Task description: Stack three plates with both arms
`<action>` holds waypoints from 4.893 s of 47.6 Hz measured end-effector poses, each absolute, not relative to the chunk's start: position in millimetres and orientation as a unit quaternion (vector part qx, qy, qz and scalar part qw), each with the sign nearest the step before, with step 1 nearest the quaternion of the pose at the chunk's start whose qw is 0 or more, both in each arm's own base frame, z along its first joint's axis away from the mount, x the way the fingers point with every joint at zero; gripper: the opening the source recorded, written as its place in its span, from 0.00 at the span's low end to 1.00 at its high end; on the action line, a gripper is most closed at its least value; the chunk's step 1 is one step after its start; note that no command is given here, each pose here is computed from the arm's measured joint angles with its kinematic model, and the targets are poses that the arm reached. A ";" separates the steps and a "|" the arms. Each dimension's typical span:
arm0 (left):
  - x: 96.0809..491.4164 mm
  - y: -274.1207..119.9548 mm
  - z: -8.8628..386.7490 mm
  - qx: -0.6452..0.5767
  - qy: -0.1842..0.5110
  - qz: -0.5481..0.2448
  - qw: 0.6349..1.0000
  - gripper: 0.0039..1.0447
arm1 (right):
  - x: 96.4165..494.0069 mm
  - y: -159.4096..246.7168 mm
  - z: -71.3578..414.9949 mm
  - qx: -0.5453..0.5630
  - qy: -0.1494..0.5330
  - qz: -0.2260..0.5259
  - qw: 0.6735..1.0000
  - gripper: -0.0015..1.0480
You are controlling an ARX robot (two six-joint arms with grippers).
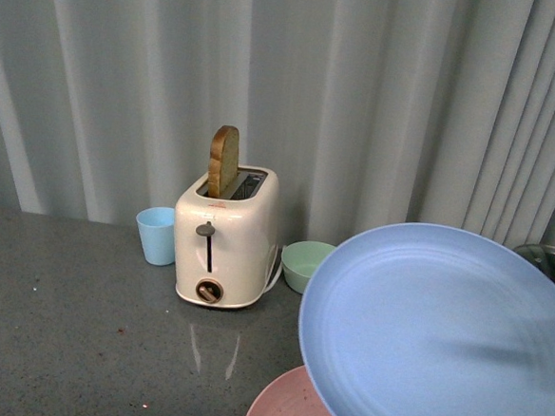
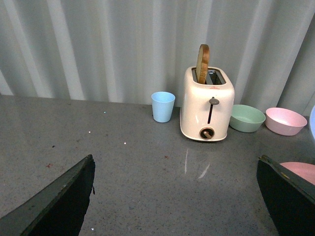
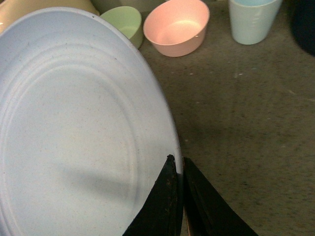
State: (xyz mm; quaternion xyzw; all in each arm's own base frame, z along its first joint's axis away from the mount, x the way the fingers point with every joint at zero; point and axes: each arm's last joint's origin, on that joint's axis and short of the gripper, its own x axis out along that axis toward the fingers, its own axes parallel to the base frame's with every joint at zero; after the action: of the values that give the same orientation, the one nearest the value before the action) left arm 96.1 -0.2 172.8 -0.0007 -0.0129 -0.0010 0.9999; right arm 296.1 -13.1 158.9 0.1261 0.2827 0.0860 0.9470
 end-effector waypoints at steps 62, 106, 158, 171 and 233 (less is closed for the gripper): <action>96.1 -0.2 172.8 -0.001 -0.013 -0.001 1.000 0.94 | 284.9 -2.1 65.4 0.256 0.415 0.046 0.872 0.03; 96.1 -0.2 172.8 -0.001 -0.013 -0.001 1.000 0.94 | 266.8 -9.4 87.0 0.274 0.402 0.054 0.872 0.84; 96.1 -0.2 172.8 -0.001 -0.013 -0.001 1.000 0.94 | 149.4 -18.3 251.0 0.025 -0.003 -0.002 1.000 0.53; 96.1 -0.2 172.8 -0.001 -0.013 -0.001 1.000 0.94 | 136.1 -5.6 215.2 0.005 0.006 -0.016 1.000 0.09; 96.0 -0.2 172.9 -0.001 -0.013 -0.001 1.000 0.94 | 97.6 -0.3 165.3 0.001 -0.001 -0.001 1.000 0.03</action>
State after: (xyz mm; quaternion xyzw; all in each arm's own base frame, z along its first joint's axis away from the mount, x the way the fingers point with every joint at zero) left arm 96.0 -0.2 172.9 -0.0007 -0.0134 -0.0010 0.9999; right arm 97.6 -0.3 165.3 0.0010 -0.0009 -0.0010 1.0000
